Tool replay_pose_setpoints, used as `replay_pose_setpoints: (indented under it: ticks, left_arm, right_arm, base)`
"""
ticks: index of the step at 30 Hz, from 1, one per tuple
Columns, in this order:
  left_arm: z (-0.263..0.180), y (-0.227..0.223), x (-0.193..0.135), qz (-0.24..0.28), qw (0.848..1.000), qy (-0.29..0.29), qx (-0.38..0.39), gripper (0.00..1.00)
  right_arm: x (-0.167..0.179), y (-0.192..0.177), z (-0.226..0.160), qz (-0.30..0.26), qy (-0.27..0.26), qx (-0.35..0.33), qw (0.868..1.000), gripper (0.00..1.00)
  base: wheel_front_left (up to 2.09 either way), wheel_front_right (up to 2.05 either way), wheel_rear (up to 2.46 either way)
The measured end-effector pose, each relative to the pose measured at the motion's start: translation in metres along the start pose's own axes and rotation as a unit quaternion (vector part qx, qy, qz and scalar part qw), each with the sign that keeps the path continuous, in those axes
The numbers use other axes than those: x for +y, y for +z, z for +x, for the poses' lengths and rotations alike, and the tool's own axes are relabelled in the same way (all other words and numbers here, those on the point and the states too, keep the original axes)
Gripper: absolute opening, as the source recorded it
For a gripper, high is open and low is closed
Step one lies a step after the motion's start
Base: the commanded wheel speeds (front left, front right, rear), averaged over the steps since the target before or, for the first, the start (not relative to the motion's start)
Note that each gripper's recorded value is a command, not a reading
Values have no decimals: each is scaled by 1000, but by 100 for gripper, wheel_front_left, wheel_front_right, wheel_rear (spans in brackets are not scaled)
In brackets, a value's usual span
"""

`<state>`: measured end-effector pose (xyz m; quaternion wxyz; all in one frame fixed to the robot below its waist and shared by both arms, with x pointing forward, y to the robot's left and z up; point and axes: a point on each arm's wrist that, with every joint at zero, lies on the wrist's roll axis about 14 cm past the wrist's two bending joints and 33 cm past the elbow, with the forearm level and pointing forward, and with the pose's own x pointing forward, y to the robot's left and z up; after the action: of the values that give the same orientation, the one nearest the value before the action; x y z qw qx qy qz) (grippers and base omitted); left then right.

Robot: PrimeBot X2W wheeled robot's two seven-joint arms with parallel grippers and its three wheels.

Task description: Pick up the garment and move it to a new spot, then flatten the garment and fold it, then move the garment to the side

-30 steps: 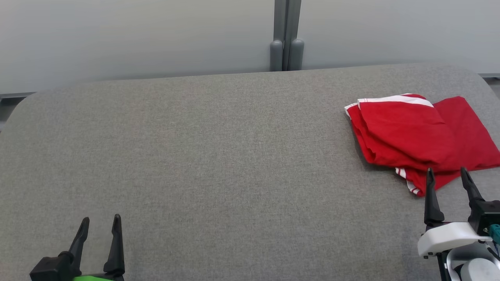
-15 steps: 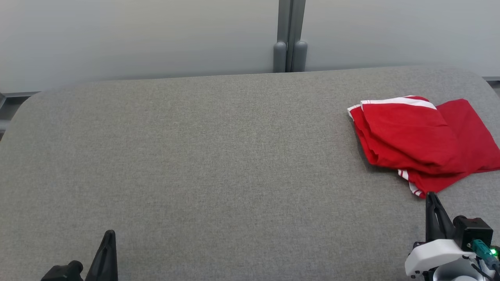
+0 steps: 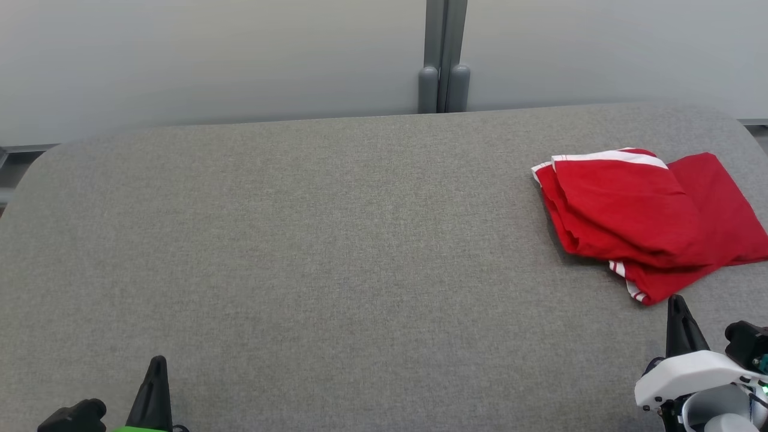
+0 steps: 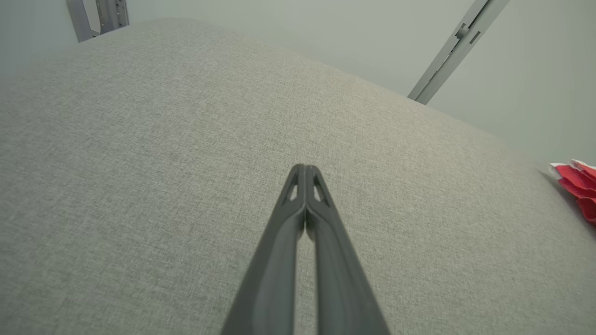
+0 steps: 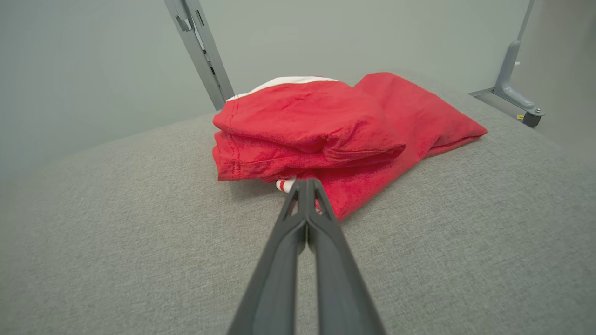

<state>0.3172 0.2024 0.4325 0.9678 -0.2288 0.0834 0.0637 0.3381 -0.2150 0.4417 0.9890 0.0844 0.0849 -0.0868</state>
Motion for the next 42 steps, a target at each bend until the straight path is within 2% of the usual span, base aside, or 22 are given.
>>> replay_pose_setpoints:
  ticks: [8,21,33,42]
  left_arm:
    - [6,2,2,-49,999,9,4,0]
    - [12,5,0,-124,992,8,10,0]
    - [21,12,-7,-198,980,1,9,0]
    - [26,15,-11,-254,967,-6,13,0]
  right_arm:
    - [-1,-3,3,65,-6,17,998,0]
    - [-2,-5,7,161,-9,35,986,0]
    - [1,0,13,257,-3,40,966,0]
    - [3,3,16,327,4,44,944,0]
  base:
    - [0,0,0]
    - [0,0,0]
    - [0,0,0]
    - [0,0,0]
